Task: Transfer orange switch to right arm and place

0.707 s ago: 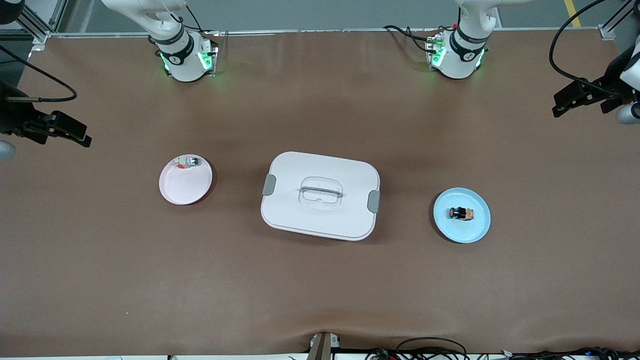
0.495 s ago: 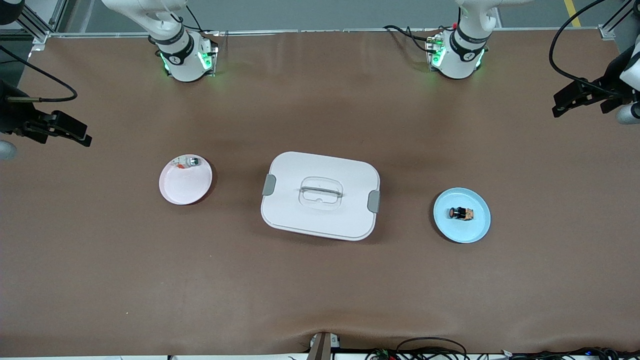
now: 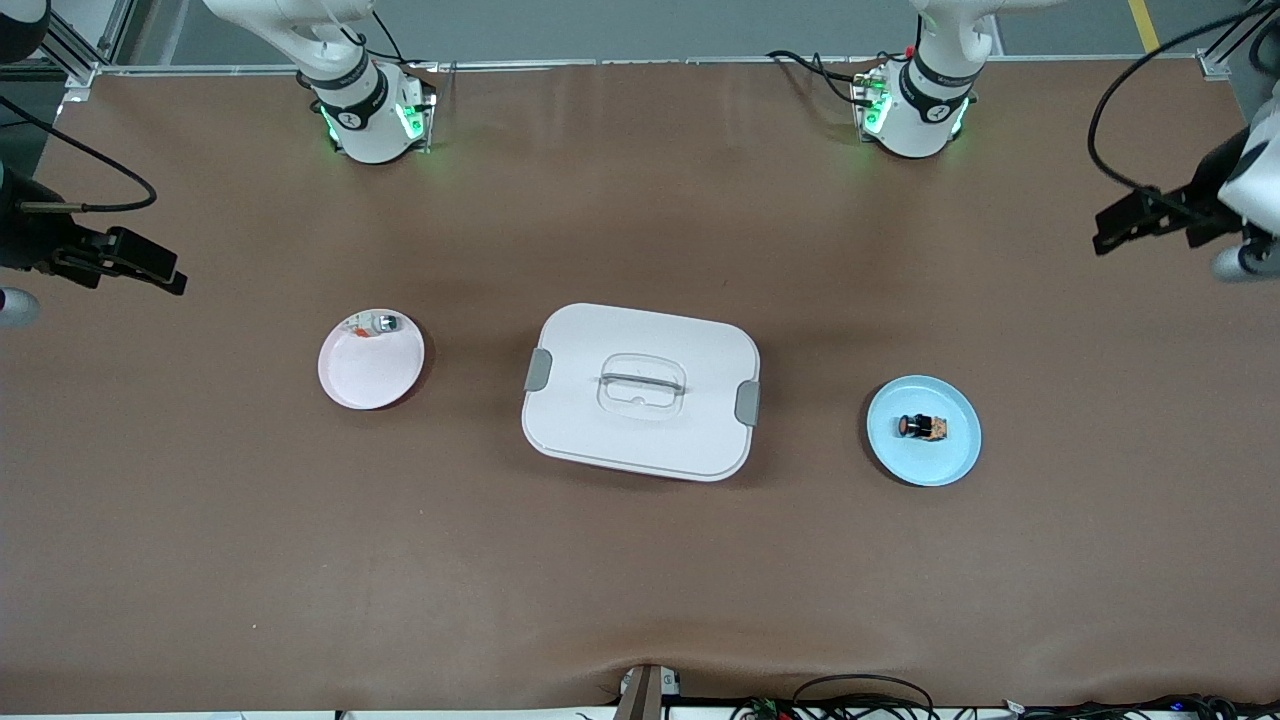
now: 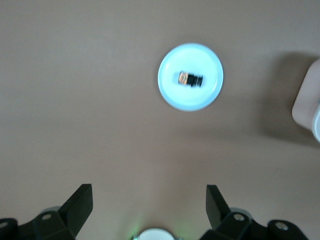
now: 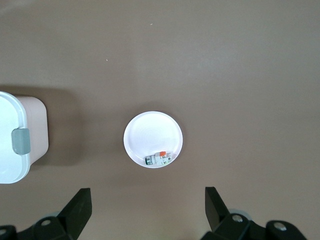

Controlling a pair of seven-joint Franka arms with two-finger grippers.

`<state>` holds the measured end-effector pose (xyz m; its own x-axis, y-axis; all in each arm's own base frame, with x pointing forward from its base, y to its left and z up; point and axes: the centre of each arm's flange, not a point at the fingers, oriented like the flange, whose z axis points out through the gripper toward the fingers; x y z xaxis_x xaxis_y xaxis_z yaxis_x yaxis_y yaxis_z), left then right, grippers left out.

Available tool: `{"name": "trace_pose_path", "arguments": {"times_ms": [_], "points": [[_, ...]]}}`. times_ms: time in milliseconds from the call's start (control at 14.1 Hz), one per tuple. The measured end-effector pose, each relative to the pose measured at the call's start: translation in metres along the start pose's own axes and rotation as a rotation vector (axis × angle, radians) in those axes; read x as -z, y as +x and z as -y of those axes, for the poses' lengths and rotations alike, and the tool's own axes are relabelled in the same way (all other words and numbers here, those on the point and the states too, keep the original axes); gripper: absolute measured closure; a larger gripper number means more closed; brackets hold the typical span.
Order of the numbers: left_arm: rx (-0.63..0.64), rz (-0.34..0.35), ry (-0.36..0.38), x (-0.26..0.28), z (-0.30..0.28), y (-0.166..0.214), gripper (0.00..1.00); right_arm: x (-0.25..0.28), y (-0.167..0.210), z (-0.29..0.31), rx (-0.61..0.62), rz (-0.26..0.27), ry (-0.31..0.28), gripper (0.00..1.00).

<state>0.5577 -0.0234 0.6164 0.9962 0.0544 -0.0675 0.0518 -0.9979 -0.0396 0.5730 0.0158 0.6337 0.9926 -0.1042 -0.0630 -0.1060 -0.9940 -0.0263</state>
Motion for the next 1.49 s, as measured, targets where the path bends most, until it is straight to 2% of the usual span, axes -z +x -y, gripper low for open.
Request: {"name": "trace_pose_path", "arguments": {"times_ms": [212,637,1061,1273,1486], "points": [[-0.012,-0.026,-0.009,-0.046,-0.008,0.031,0.0,0.0,0.0,0.0,0.001,-0.001,0.0,0.0],[-0.081,-0.051,-0.03,-0.142,-0.052,0.064,0.0,0.001,0.0,0.004,0.007,-0.004,0.002,0.0],[-0.11,-0.083,-0.053,-0.252,-0.069,0.071,0.0,0.006,-0.004,0.01,0.004,-0.013,0.034,0.0],[-0.144,-0.1,-0.049,-0.301,-0.07,0.067,0.0,0.003,-0.004,0.015,-0.028,-0.011,0.046,0.0],[-0.158,-0.099,-0.055,-0.343,-0.072,0.065,0.0,0.007,-0.011,0.045,-0.081,-0.024,0.06,0.0]]}}
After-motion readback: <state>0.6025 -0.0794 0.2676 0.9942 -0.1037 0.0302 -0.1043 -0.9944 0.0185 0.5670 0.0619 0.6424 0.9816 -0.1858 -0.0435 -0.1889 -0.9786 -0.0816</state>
